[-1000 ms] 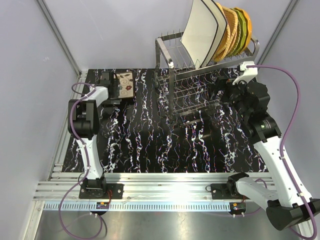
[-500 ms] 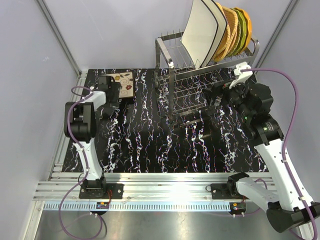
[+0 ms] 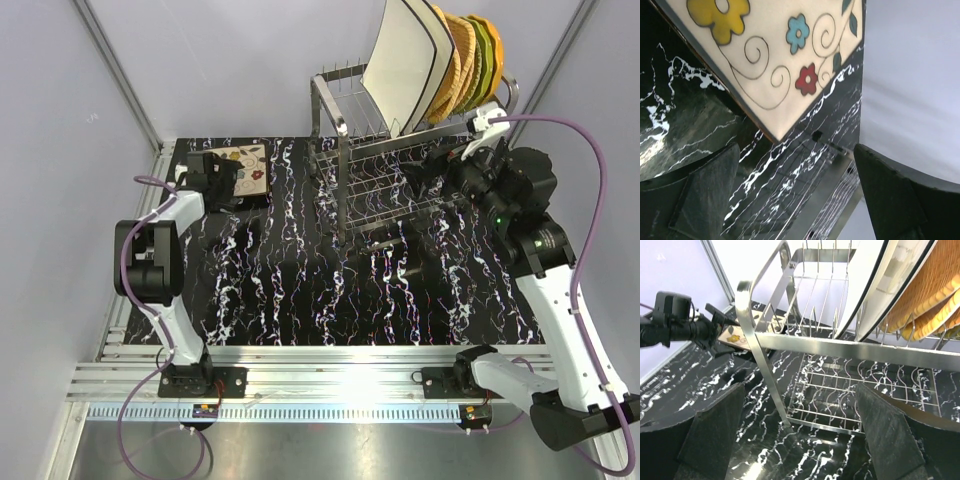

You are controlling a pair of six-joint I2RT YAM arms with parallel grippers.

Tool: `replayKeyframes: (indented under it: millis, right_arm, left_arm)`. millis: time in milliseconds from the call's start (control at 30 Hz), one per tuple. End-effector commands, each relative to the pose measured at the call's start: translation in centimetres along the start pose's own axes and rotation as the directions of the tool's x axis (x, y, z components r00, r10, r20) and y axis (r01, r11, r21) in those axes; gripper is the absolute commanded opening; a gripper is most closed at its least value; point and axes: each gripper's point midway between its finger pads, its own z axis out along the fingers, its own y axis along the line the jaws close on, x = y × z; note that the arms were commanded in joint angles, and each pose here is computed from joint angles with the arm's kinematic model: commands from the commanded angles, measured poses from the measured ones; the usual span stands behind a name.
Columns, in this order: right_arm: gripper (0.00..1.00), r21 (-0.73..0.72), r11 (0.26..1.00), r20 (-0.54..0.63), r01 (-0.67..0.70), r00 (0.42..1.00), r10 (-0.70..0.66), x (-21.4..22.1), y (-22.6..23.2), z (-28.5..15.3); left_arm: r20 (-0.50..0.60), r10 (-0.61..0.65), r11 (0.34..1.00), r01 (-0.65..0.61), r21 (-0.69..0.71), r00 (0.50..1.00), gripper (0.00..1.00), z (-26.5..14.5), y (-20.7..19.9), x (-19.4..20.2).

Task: Unload the plates from the dish rack
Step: Grab a plate with the right arm

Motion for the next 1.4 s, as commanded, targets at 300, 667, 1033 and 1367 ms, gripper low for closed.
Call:
replayKeyframes:
  millis: [300, 667, 1033, 1367]
  right_arm:
    - [1.00, 0.045, 0.995, 0.064, -0.086, 0.994, 0.083, -4.6, -0.5, 0.6]
    - [1.00, 0.109, 0.980, 0.042, -0.167, 0.986, 0.163, -7.8, -1.6, 2.3]
    - [0.96, 0.157, 0.966, 0.026, -0.206, 0.979, 0.204, -9.1, -2.8, 4.8]
    - [0.82, 0.197, 0.961, 0.022, -0.192, 0.981, 0.191, -8.7, -4.3, 7.6]
  left_arm:
    - [0.081, 0.401, 0.901, -0.409, 0.145, 0.913, 0.99, -8.8, 0.3, -0.2]
    - [0.330, 0.698, 0.606, -0.770, 0.199, 0.635, 0.99, -20.6, 2.7, -1.3]
    - [0.580, 0.656, 0.499, -0.854, 0.146, 0.483, 0.99, -31.4, 5.8, -2.5]
    - [0.493, 0.712, 0.449, -0.864, 0.227, 0.500, 0.99, -32.6, 9.1, 0.5]
